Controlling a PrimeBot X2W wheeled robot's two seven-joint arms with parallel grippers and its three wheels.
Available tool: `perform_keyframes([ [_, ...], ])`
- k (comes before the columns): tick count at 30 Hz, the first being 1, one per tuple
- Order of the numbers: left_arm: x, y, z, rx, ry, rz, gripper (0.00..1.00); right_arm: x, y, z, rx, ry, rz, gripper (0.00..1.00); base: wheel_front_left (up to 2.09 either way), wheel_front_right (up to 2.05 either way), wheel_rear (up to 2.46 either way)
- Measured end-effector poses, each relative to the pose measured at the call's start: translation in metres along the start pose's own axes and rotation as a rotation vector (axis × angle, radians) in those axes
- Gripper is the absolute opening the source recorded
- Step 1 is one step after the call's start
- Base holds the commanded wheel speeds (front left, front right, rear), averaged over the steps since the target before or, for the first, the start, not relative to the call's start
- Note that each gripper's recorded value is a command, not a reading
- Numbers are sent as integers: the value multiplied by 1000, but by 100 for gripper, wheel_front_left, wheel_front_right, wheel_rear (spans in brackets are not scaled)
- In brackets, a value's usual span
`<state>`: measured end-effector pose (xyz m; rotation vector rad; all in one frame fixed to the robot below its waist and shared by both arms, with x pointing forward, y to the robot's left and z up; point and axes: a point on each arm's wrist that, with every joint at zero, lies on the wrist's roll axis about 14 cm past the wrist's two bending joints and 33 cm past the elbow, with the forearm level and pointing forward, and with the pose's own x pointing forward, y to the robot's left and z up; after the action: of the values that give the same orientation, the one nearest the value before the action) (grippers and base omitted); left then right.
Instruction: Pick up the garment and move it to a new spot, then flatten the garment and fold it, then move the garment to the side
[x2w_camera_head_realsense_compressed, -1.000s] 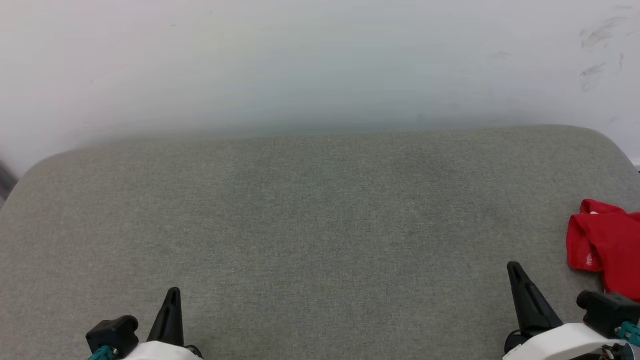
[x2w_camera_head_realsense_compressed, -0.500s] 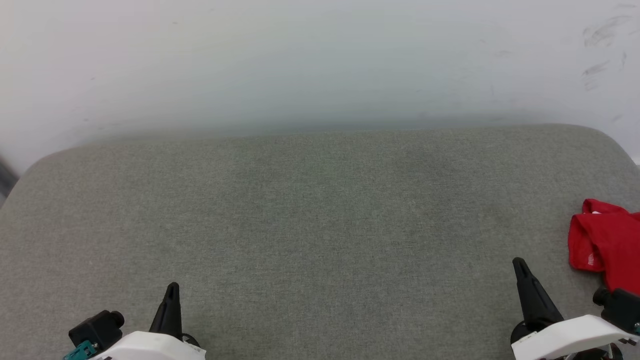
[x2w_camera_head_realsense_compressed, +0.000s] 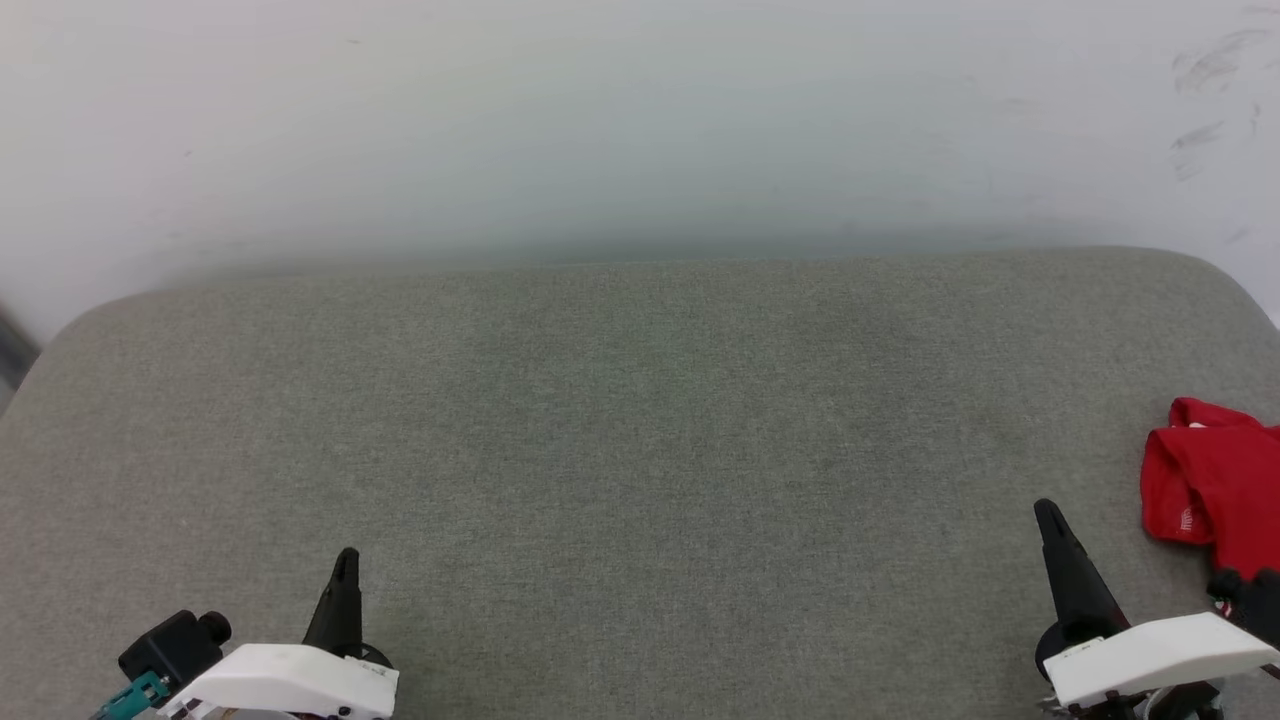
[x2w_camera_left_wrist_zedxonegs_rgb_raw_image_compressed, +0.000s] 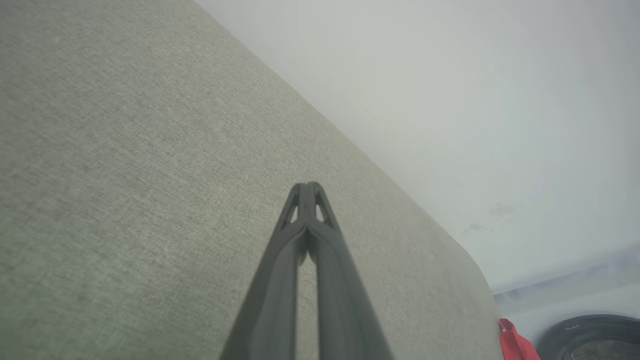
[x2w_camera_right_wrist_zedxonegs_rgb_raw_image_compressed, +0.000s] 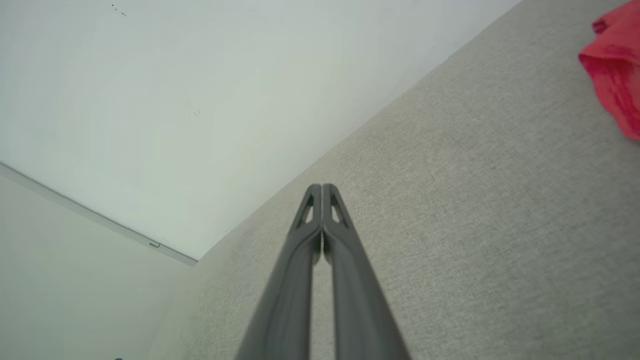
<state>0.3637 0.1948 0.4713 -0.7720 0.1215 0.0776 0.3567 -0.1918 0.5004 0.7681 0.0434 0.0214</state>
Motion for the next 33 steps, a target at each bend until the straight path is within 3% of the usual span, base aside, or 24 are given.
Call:
perform_keyframes([
  [33,10,-9,10,-384,1,-35,0,14,-3,6,379,-21,-10,0,0,0,0],
])
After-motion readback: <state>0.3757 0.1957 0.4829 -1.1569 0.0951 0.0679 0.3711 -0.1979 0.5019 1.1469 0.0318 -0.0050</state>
